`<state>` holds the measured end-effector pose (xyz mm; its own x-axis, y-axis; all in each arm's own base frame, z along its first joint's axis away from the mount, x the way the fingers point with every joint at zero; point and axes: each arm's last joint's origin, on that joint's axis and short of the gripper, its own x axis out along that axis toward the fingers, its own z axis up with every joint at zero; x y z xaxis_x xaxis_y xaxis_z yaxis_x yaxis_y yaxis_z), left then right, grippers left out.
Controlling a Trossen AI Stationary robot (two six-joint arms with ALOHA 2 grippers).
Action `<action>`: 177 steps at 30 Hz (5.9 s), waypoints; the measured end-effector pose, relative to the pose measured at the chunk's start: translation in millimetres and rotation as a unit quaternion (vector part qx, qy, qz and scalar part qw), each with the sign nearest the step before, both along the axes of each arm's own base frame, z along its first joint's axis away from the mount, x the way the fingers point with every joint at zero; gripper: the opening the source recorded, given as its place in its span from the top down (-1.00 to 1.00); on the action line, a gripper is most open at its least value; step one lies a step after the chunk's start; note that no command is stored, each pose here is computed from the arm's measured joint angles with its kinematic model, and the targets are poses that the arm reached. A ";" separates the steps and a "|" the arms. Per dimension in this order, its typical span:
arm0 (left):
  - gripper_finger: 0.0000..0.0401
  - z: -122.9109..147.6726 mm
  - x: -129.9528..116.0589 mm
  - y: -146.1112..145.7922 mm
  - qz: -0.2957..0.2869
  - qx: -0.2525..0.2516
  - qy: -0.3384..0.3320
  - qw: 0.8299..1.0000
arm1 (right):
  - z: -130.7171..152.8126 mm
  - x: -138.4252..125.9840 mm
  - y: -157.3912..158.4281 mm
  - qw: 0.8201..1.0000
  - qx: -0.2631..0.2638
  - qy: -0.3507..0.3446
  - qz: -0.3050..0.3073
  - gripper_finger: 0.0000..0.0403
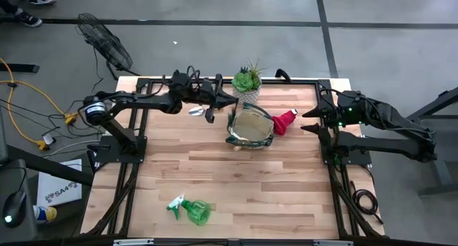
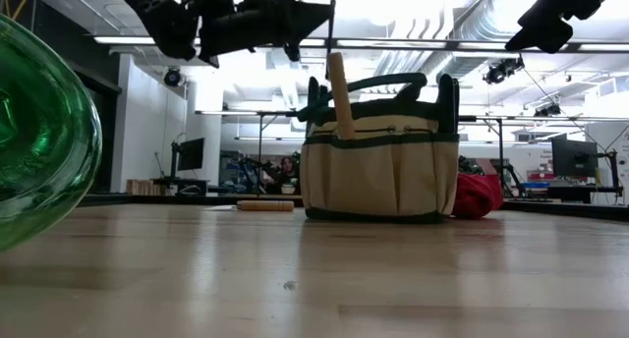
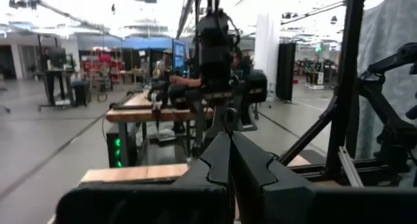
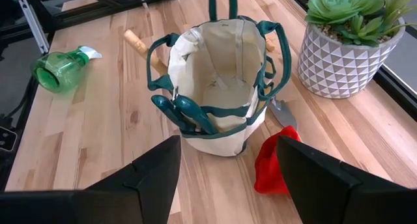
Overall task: Pick & Place Garden tools in Gardening bag
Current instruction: Put the green shear scissors into the brown gardening bag, then put the green spray bottle into the brown gardening bag
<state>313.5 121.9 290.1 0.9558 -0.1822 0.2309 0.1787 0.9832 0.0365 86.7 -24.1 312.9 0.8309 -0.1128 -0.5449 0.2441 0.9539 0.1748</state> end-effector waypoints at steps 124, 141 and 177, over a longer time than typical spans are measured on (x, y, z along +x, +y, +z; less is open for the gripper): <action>-0.19 -0.4 -112.9 -89.4 0.183 0.116 0.485 0.847 | 0.0 0.1 0.0 1.000 0.000 0.000 0.000 -0.21; -0.19 -8.2 -146.4 -173.6 -0.009 0.089 0.569 0.818 | 0.0 0.1 0.0 1.000 0.000 0.000 0.000 -0.21; -0.87 -99.6 -101.1 -305.9 -0.126 0.149 0.609 0.769 | 0.0 0.1 0.0 1.000 0.000 0.000 0.000 -0.21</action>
<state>212.4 -184.0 190.5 0.3561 -0.2682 -0.8951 0.4415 0.8925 -0.0918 86.7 -24.1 312.9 0.8307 -0.1127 -0.5452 0.2441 0.9539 0.1747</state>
